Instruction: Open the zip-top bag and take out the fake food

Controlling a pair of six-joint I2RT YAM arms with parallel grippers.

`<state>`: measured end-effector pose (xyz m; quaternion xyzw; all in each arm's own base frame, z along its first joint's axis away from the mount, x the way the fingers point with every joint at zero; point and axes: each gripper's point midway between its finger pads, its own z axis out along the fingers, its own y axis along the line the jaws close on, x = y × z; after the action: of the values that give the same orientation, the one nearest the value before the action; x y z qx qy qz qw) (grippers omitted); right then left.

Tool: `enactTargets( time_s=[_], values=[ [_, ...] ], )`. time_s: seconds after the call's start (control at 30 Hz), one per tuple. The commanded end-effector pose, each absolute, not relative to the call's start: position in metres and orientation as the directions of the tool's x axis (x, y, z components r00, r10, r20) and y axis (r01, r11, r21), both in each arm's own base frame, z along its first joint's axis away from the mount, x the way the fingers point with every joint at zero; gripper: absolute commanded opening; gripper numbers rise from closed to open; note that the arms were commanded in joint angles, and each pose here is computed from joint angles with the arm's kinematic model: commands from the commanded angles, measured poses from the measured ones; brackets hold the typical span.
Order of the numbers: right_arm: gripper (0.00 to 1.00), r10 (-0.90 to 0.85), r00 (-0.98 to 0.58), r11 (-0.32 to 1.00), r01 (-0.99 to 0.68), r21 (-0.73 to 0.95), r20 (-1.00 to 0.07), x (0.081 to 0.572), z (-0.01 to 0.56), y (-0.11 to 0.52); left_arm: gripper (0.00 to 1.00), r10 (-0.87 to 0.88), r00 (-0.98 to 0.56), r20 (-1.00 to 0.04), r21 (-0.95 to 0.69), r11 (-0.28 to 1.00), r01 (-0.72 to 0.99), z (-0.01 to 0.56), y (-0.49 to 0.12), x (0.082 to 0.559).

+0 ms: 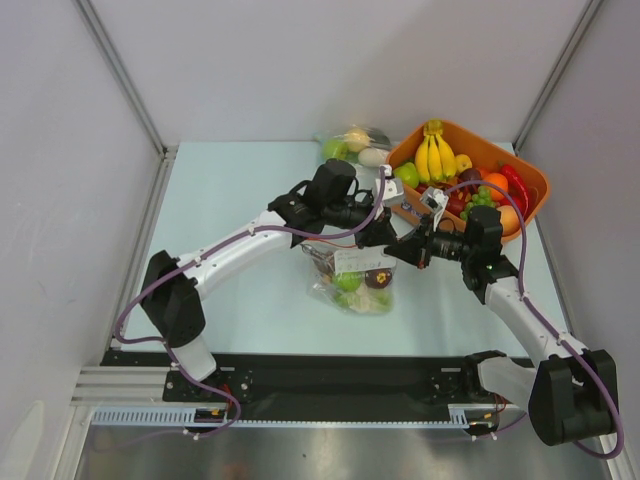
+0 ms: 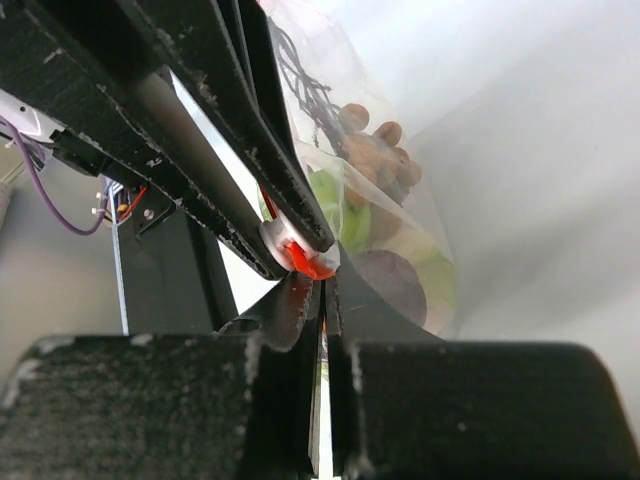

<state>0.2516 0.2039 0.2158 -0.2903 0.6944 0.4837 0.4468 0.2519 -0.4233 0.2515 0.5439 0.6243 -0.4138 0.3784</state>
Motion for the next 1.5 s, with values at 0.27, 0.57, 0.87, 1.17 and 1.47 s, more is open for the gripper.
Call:
enactTargets(
  time_s=[0.27,0.57,0.87,1.17,1.47],
  values=[
    [0.0,0.024,-0.379,0.31,-0.877,0.367,-0.925,0.245,0.232,0.208,0.16,0.308,-0.067,-0.949,-0.046,0.076,0.996,0.272,-0.418,0.273],
    [0.0,0.022,-0.369,0.346,-0.869,0.354,-0.929,0.248,0.232,0.205,0.07,0.326,-0.069,-0.943,-0.055,0.054,0.997,0.268,-0.418,0.271],
    [0.0,0.069,-0.316,0.478,-0.822,0.309,-0.946,0.265,0.238,0.185,0.06,0.338,-0.092,-0.936,-0.071,0.072,0.995,0.264,-0.397,0.27],
    [0.0,0.096,-0.295,0.544,-0.784,0.298,-0.951,0.274,0.241,0.172,0.06,0.374,-0.101,-0.922,-0.074,0.087,0.993,0.26,-0.381,0.27],
    [0.0,0.105,-0.291,0.582,-0.757,0.296,-0.951,0.281,0.24,0.165,0.05,0.393,-0.113,-0.913,-0.068,0.125,0.99,0.254,-0.36,0.27]
  ],
)
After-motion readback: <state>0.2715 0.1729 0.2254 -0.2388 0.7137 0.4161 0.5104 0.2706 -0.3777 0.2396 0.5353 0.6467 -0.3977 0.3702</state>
